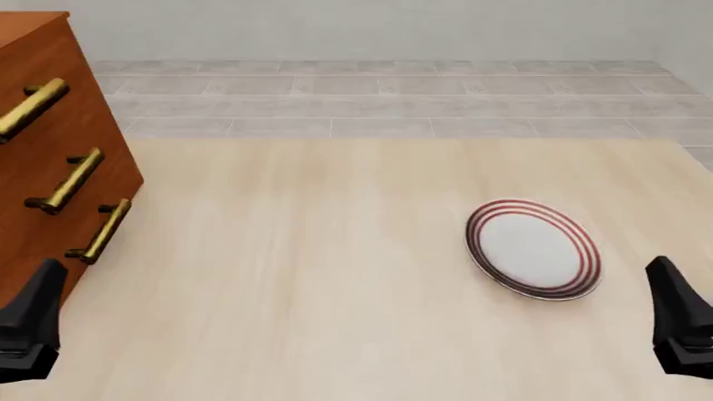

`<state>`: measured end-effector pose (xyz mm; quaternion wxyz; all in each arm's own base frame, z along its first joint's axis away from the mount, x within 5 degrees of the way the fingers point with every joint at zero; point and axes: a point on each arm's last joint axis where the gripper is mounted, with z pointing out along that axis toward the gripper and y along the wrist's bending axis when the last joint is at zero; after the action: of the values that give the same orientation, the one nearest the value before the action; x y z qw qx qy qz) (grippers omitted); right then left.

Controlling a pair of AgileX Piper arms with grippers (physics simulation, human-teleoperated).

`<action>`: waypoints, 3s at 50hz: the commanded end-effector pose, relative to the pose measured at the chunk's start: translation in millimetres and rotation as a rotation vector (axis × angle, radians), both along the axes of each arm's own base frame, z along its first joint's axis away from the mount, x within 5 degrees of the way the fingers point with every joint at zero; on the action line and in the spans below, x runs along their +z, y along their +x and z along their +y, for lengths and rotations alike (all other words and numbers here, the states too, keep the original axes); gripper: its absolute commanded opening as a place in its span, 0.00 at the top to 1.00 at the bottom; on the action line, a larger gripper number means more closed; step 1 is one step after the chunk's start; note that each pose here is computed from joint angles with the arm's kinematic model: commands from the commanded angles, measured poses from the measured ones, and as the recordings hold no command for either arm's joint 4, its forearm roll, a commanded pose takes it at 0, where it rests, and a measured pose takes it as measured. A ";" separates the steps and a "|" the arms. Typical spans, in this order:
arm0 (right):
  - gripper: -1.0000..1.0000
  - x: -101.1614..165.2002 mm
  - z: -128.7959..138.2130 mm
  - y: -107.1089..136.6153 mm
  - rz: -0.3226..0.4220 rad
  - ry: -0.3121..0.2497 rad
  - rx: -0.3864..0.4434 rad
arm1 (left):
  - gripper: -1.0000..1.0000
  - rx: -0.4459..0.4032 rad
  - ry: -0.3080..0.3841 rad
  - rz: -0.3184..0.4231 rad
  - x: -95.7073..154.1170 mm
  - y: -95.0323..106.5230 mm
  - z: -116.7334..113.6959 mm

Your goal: Put the bowl on top of the cabinet.

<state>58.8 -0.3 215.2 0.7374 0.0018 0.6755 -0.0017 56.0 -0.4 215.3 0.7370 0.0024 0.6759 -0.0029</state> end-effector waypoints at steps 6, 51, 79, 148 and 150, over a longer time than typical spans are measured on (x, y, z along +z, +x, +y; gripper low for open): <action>0.00 -0.9 0.3 -2.4 0.002 0.000 0.005 | 0.00 0.007 0.000 0.001 -1.0 0.6 0.4; 0.00 100.2 -0.1 8.7 0.264 -0.130 0.006 | 0.00 0.006 0.002 0.001 -1.5 0.9 0.4; 0.00 138.2 -10.6 6.5 0.532 -0.296 -0.098 | 0.00 0.006 0.004 -0.001 -1.2 0.5 0.3; 0.00 45.1 -77.7 76.2 0.876 -0.276 -0.326 | 0.00 0.005 0.003 0.000 -0.6 0.5 0.2; 0.00 44.1 -78.6 76.5 0.876 -0.275 -0.330 | 0.00 0.005 0.003 -0.001 -0.2 0.3 0.2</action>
<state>130.8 -72.2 279.2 0.3813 0.0037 0.9006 -0.2086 56.3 -0.2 214.8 0.7372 0.0021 0.6757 0.0000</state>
